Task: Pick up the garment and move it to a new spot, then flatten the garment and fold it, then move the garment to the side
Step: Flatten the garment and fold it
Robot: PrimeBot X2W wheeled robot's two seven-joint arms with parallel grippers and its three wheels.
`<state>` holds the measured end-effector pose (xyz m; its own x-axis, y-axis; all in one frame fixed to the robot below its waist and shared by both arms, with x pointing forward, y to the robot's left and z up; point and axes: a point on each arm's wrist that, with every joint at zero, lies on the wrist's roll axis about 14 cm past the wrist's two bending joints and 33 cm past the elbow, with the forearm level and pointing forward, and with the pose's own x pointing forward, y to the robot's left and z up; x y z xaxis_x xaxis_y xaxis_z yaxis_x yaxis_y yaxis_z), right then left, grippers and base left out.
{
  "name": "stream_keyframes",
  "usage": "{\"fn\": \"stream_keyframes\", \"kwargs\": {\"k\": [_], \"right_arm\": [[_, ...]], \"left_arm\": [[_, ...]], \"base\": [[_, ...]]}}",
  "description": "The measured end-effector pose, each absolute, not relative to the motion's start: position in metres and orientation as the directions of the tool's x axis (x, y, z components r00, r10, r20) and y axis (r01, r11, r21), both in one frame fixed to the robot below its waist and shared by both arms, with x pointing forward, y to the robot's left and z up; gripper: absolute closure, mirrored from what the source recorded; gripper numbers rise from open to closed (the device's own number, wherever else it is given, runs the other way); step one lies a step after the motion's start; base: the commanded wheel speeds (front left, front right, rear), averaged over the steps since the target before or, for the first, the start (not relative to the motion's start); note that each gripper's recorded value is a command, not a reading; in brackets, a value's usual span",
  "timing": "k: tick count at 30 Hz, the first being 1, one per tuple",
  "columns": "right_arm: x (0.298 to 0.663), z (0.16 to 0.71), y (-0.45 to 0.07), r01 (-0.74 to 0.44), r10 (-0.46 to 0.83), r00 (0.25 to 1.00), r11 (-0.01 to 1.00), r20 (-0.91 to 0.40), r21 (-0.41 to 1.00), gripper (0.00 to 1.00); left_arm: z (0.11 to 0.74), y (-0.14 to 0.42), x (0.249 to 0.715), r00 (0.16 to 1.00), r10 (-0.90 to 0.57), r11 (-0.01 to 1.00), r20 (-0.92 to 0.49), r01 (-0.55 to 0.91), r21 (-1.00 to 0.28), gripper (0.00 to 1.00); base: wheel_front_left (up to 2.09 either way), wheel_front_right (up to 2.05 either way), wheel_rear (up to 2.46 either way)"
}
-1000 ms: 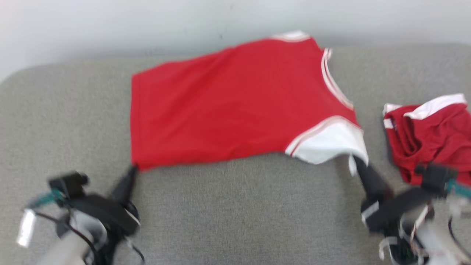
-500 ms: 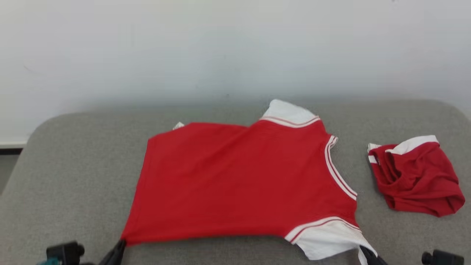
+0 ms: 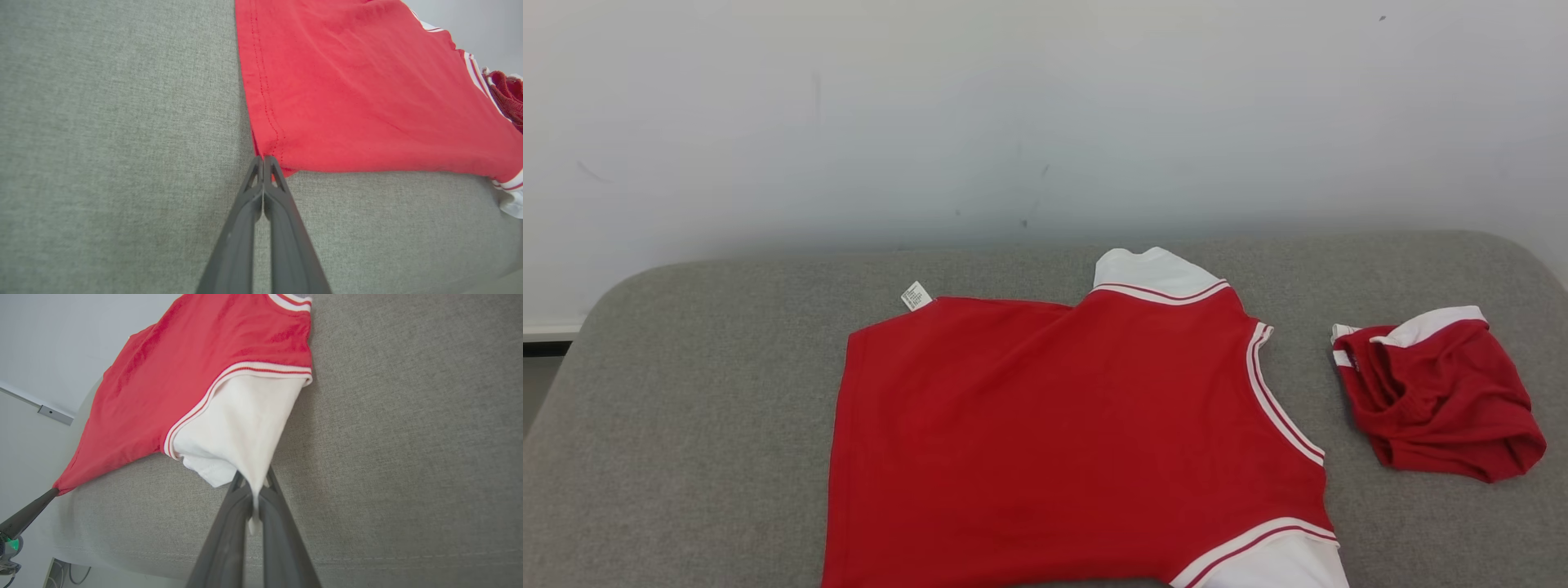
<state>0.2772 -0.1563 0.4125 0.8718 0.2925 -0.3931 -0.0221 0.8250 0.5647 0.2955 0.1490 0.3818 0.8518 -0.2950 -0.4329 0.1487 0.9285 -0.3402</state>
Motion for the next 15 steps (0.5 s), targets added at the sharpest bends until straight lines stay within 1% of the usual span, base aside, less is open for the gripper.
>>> {"fn": "stream_keyframes", "kwargs": {"k": [5,6,9,15], "right_arm": [[0.278,0.408,-0.161,-0.009,0.278,0.862,0.844,-0.424,0.536,1.00],[0.277,0.404,-0.162,-0.014,0.273,0.852,0.865,-0.446,0.502,1.00],[0.277,0.398,-0.162,-0.017,0.272,0.835,0.881,-0.478,0.472,1.00],[0.283,0.392,-0.160,-0.019,0.280,0.814,0.889,-0.509,0.458,1.00]], "left_arm": [[0.379,0.150,0.296,0.848,-0.286,0.934,-0.446,0.144,-0.327,1.00],[0.379,0.149,0.298,0.848,-0.287,0.933,-0.446,0.142,-0.331,1.00],[0.379,0.149,0.303,0.850,-0.281,0.934,-0.446,0.136,-0.330,1.00],[0.375,0.150,0.306,0.846,-0.268,0.937,-0.460,0.118,-0.330,1.00]], "base": [[0.00,0.00,0.00],[0.00,0.00,0.00],[0.00,0.00,0.00],[0.00,0.00,0.00]]}}
